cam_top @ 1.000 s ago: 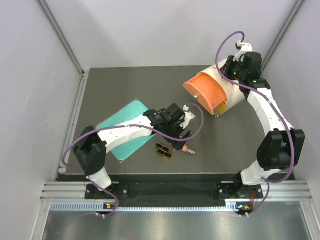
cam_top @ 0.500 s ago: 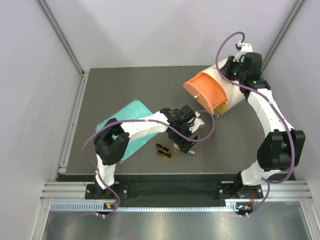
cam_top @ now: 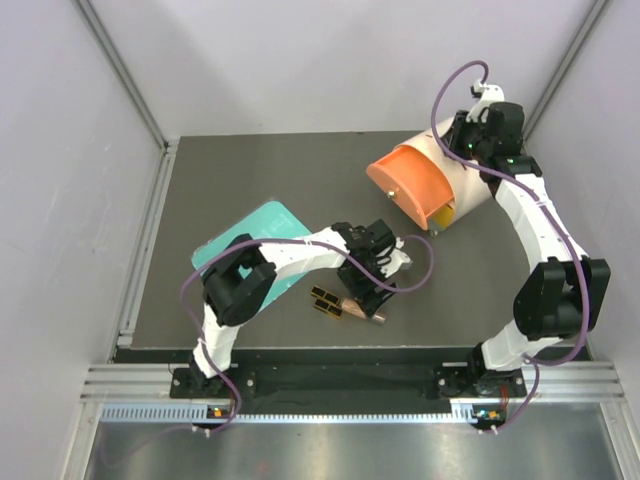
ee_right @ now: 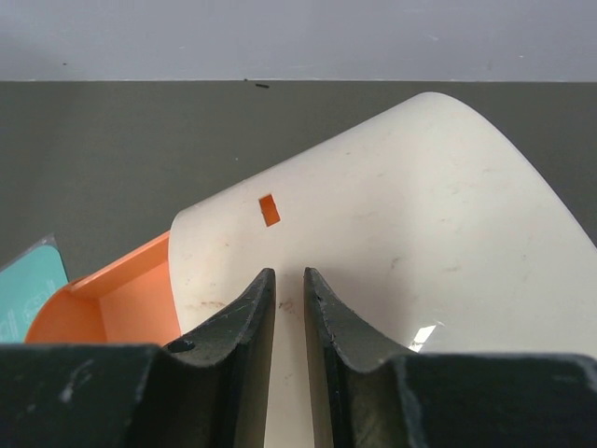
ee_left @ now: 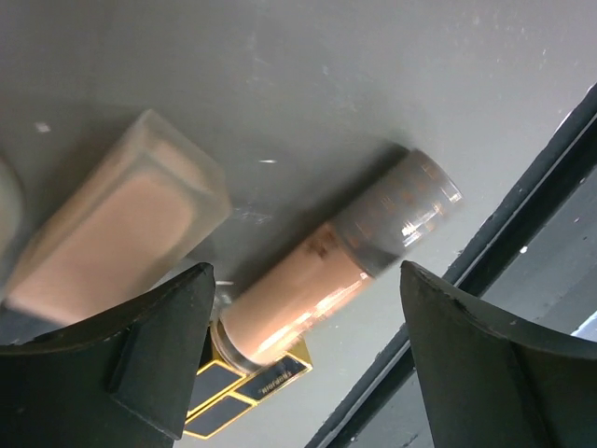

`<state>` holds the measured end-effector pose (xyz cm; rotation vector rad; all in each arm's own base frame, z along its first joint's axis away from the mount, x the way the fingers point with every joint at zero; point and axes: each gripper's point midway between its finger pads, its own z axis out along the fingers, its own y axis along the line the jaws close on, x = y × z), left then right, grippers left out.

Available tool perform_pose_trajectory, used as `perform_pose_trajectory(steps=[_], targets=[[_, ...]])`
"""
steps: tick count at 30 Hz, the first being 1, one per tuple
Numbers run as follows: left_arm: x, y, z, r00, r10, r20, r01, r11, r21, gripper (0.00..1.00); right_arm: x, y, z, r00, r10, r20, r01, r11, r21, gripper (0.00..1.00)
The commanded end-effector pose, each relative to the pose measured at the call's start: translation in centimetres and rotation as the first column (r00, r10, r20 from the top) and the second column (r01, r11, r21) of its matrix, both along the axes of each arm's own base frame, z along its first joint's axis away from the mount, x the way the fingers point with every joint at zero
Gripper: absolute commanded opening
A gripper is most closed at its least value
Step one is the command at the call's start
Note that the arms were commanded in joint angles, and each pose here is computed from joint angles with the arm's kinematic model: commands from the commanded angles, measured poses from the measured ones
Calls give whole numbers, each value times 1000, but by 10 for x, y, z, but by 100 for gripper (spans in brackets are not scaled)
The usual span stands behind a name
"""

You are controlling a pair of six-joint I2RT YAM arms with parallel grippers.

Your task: Organize the makeup

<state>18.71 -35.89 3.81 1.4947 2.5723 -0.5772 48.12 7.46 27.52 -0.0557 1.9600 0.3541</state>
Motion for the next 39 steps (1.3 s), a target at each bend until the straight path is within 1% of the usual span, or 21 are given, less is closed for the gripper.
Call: perform_pose_trajectory(steps=[1, 6, 10, 12, 14, 15, 17, 18, 21, 22, 26, 29, 30, 32, 33, 35, 36, 38, 39], targets=[[-10, -2, 5, 998, -68, 5, 68, 998, 9, 84, -44, -3, -100, 927, -2, -375, -21, 998, -56, 21], [-16, 13, 0, 996, -80, 33, 78, 996, 49, 82, -45, -2, -100, 926, 3, -377, -24, 998, -51, 21], [-19, 27, -8, 995, -82, 58, 76, 991, 106, 79, -47, -1, -102, 926, 7, -377, -28, 998, -49, 21], [-17, 29, -11, 994, -76, 79, 65, 989, 130, 77, -48, -1, -102, 926, 7, -377, -27, 998, -48, 21], [-16, 27, -12, 994, -72, 83, 61, 989, 132, 71, -48, 0, -103, 925, 12, -380, -30, 999, -41, 22], [-16, 25, -11, 995, -61, 83, 50, 990, 131, 63, -49, 0, -103, 924, 13, -381, -31, 999, -39, 22], [-15, 21, -11, 995, -54, 82, 44, 991, 124, 52, -49, 1, -102, 925, 17, -379, -33, 999, -36, 22], [-16, 19, -11, 996, -50, 73, 41, 992, 123, 39, -49, 1, -103, 925, 17, -380, -33, 999, -36, 22], [-16, 15, -15, 997, -45, 59, 37, 990, 134, 15, -49, 1, -101, 927, 17, -376, -33, 999, -36, 22], [-14, 12, -14, 997, -43, 65, 34, 991, 133, 0, -49, 1, -101, 927, 18, -376, -34, 999, -37, 22], [-9, 6, -3, 995, -35, 89, 24, 993, 113, 0, -50, 0, -101, 927, 18, -374, -34, 999, -36, 22], [-3, -6, 21, 993, -27, 116, 21, 998, 57, 0, -51, 1, -100, 927, 19, -375, -34, 999, -35, 22], [2, -15, 37, 990, -21, 140, 19, 1000, 16, 0, -50, 1, -100, 928, 20, -373, -35, 999, -33, 22], [6, -24, 53, 987, -15, 157, 19, 1000, -24, 0, -50, 1, -100, 928, 20, -373, -35, 999, -33, 22], [11, -33, 70, 984, -11, 180, 23, 998, -66, 0, -51, 1, -101, 927, 19, -375, -34, 999, -32, 22], [12, -40, 85, 982, -10, 186, 29, 994, -101, 0, -51, 1, -101, 927, 19, -375, -34, 999, -31, 22], [17, -50, 100, 978, 0, 207, 29, 990, -136, 0, -51, 1, -101, 926, 20, -377, -34, 999, -30, 22], [19, -59, 116, 977, 11, 212, 28, 983, -180, 0, -52, 2, -101, 926, 22, -377, -35, 999, -29, 22], [22, -66, 133, 973, 22, 231, 31, 975, -222, 0, -52, 2, -101, 926, 22, -376, -36, 999, -30, 23]])
